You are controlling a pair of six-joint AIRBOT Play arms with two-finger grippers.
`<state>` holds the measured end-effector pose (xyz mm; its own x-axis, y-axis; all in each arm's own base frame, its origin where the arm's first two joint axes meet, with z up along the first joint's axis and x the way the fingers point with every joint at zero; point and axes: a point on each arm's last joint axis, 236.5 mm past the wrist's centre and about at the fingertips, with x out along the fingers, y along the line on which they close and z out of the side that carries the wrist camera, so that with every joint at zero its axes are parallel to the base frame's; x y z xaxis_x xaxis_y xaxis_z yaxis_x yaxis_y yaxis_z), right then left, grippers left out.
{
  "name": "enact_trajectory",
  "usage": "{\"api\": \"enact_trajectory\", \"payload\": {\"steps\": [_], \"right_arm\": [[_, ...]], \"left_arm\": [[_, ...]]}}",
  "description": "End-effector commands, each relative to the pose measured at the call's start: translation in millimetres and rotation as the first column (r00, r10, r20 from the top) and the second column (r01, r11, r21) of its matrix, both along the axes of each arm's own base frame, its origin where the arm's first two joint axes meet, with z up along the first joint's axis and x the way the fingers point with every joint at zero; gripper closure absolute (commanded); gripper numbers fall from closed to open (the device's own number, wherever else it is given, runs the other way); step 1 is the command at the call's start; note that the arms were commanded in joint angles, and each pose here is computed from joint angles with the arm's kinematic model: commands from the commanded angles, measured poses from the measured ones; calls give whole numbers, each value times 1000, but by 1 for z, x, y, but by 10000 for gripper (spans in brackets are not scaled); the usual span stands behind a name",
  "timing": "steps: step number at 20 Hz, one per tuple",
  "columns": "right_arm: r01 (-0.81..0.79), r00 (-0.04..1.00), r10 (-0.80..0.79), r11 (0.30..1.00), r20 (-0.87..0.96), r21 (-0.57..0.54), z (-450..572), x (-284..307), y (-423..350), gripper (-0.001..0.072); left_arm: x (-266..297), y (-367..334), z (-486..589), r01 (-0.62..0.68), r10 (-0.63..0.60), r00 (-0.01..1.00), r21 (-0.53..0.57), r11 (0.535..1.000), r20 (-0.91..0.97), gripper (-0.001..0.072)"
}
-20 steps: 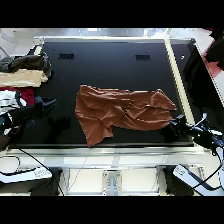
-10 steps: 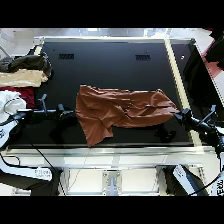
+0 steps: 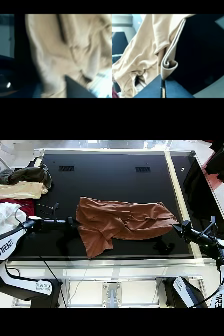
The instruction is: Fold the shirts.
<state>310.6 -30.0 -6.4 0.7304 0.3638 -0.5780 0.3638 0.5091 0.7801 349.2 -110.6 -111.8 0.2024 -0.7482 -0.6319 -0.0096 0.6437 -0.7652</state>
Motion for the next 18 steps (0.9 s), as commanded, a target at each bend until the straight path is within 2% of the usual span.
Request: {"api": "enact_trajectory", "payload": {"steps": [1, 2, 4, 6, 8, 10, 12, 13, 14, 16, 17, 18], "right_arm": [[-7, 1000, 7, 1000, 5, 9, 2, 0, 2, 694], [-8, 1000, 8, 1000, 9, 16, 4, 1, 4, 694], [-40, 999, 40, 999, 34, 14, 15, 4, 7, 694], [-147, 983, 150, 989, 108, -33, 48, 7, 17, 695], [-214, 943, 247, 964, 225, -159, 113, 8, 24, 696], [-207, 880, 334, 909, 337, -361, 189, -3, 36, 695], [-184, 819, 450, 795, 357, -578, 252, -38, 59, 695], [-147, 803, 486, 722, 344, -676, 276, -58, 69, 694], [-77, 803, 491, 648, 339, -757, 301, -78, 75, 695], [103, 790, 500, 463, 355, -880, 355, -120, 87, 697], [210, 779, 496, 372, 384, -904, 386, -139, 92, 697], [311, 764, 486, 300, 425, -902, 416, -154, 94, 697]], "left_arm": [[-18, -26, 11, 91, -93, 995, -61, 994, -25, 575], [-20, -32, 17, 101, -104, 994, -96, 990, -29, 689], [-15, -40, 43, 65, -71, 997, -208, 976, -25, 694], [7, -36, 96, -14, 33, 998, -356, 934, 47, 696], [28, -12, 173, -62, 173, 962, -448, 892, 212, 698], [24, 15, 246, -61, 247, 875, -412, 909, 417, 699], [-1, 36, 336, -84, 280, 700, -314, 946, 657, 698], [-13, 47, 379, -147, 293, 573, -256, 956, 766, 698], [-28, 60, 430, -251, 301, 402, -212, 945, 865, 697], [-74, 80, 518, -472, 216, 72, -158, 868, 974, 697], [-96, 84, 545, -583, 96, -19, -89, 808, 995, 697], [-113, 92, 562, -689, -3, -29, -18, 725, 1000, 698]]}}
